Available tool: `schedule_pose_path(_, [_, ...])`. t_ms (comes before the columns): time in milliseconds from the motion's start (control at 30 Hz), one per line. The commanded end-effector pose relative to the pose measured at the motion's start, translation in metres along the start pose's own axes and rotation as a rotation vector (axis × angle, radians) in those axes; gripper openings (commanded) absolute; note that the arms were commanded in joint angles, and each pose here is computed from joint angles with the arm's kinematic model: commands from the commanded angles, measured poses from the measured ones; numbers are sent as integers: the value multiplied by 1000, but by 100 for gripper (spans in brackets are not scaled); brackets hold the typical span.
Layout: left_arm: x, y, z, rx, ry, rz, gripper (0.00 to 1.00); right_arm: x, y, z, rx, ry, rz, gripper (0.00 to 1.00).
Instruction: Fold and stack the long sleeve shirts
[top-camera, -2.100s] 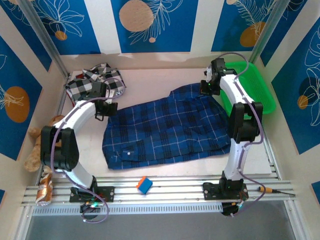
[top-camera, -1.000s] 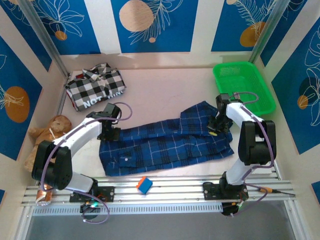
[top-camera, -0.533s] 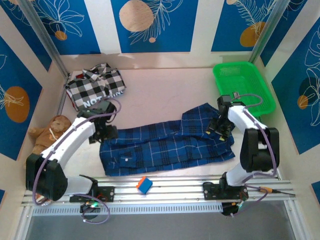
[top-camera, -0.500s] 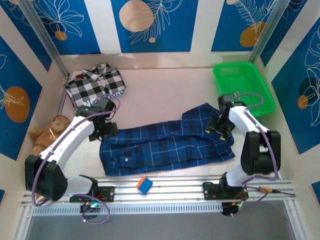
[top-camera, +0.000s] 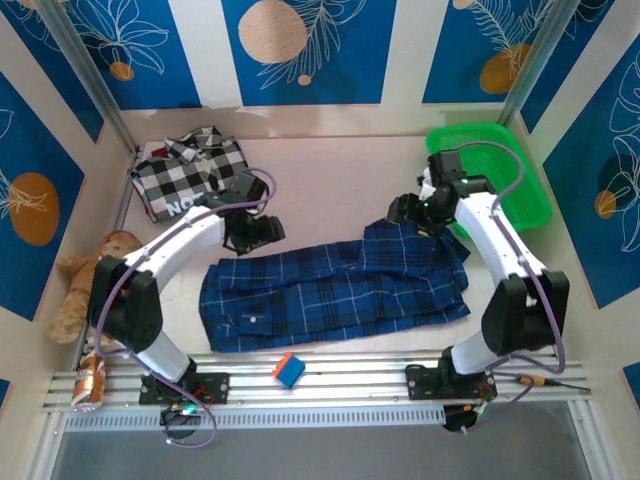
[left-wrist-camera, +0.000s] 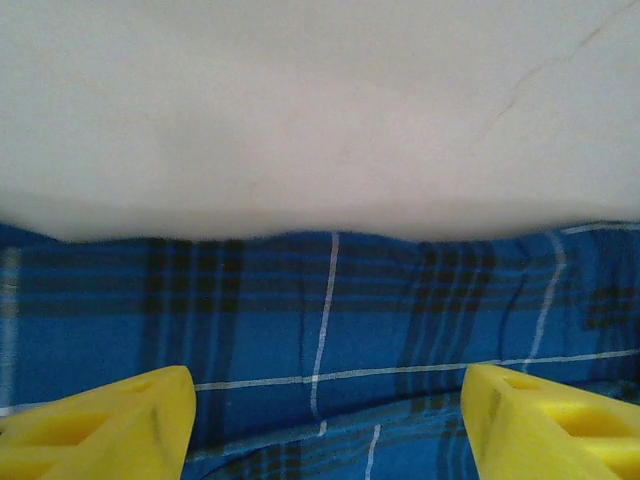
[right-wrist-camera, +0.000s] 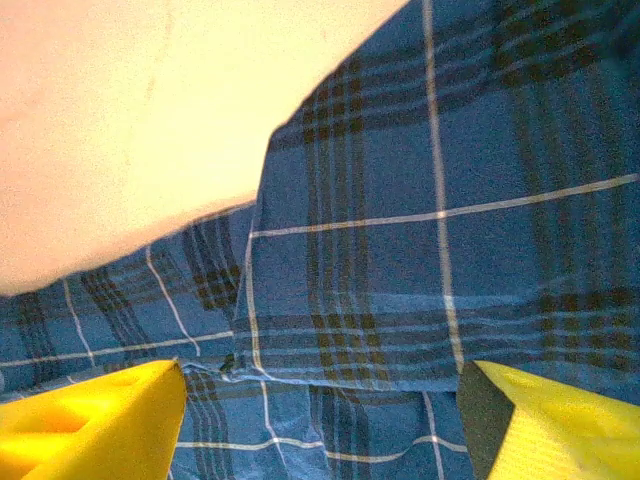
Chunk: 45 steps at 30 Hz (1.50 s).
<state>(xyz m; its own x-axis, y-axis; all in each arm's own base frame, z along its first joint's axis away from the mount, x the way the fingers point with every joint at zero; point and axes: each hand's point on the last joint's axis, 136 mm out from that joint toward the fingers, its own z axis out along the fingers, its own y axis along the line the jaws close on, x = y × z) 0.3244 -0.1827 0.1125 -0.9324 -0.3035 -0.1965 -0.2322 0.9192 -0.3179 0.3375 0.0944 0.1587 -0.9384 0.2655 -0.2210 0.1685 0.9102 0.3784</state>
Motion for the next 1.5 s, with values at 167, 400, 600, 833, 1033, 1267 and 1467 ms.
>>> schedule_pose_path(167, [21,46,52,-130,38,-161,68,26,-7,76,4,186,115,68])
schedule_pose_path(400, [18,88,67,-241,32,-155,67,47,-4,118,33,318,167,67])
schedule_pose_path(600, [-6,127,65,-305,18,-124,68,55,23,138,-22,388,144,67])
schedule_pose_path(833, [-49,136,67,-285,-2,-72,69,33,50,138,-101,399,160,67])
schedule_pose_path(1033, [-90,89,43,-135,-106,-26,70,-18,70,75,-169,261,97,69])
schedule_pose_path(1267, [-112,-12,-9,90,-244,126,76,-72,17,37,-8,117,41,70])
schedule_pose_path(1467, [-82,-95,-14,275,-221,241,78,-91,-21,49,97,88,-37,63])
